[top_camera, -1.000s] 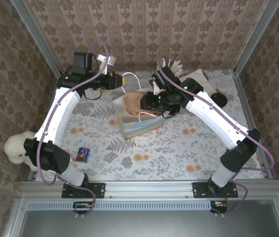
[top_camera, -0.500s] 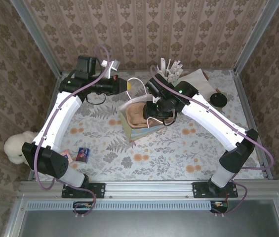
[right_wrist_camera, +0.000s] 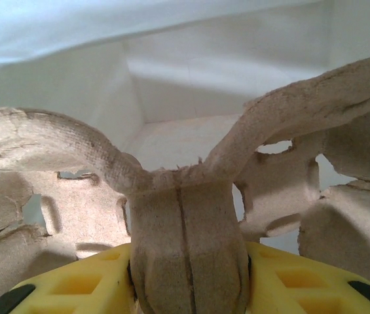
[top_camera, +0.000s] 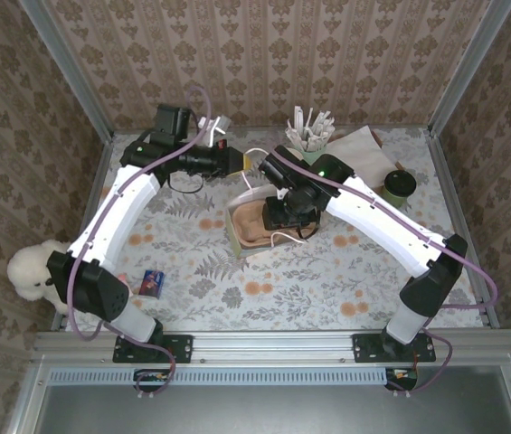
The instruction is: Pack the takeout coffee
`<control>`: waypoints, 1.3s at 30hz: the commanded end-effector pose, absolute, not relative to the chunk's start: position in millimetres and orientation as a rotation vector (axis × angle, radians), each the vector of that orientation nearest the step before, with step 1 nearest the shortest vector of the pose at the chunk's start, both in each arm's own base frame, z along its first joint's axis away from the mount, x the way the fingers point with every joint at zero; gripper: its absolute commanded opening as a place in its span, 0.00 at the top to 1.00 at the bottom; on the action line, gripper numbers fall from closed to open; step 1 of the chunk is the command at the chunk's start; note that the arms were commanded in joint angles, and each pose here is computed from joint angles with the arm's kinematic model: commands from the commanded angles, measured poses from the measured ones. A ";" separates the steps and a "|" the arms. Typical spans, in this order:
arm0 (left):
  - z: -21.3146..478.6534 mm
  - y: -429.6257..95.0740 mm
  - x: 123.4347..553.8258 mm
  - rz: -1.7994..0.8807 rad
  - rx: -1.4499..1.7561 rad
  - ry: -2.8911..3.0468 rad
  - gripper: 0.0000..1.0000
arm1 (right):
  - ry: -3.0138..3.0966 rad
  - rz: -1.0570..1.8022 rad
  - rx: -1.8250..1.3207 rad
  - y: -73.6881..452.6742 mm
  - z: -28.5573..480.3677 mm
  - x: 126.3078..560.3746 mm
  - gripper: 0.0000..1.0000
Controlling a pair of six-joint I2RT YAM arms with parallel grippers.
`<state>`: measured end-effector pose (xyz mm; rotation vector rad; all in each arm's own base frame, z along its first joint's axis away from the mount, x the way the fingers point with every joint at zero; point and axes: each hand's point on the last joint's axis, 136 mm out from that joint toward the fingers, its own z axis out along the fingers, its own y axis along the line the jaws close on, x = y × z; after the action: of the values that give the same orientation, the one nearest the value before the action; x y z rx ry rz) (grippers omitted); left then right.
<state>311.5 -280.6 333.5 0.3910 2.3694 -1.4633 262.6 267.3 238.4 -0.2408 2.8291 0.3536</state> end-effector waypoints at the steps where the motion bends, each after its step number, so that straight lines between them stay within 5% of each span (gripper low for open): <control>1: 336.6 -282.1 318.0 -1.475 0.371 2.367 1.00 | 2.794 0.308 -0.302 266.8 233.7 269.8 0.56; 16: 356.8 -269.2 344.4 -1.414 0.323 2.258 1.00 | 2.815 0.289 -0.432 266.8 218.6 263.4 0.57; 29: 395.2 -279.5 317.6 -1.434 0.531 2.047 1.00 | 2.875 0.281 -0.406 277.1 190.0 270.0 0.58; 39: 377.8 -282.1 308.8 -1.465 0.564 2.095 0.93 | 2.820 0.270 -0.302 278.8 187.5 290.4 0.58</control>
<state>319.3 -282.3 366.6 0.4863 2.1542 -1.4537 282.2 281.2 192.8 -0.3538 2.8338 0.3030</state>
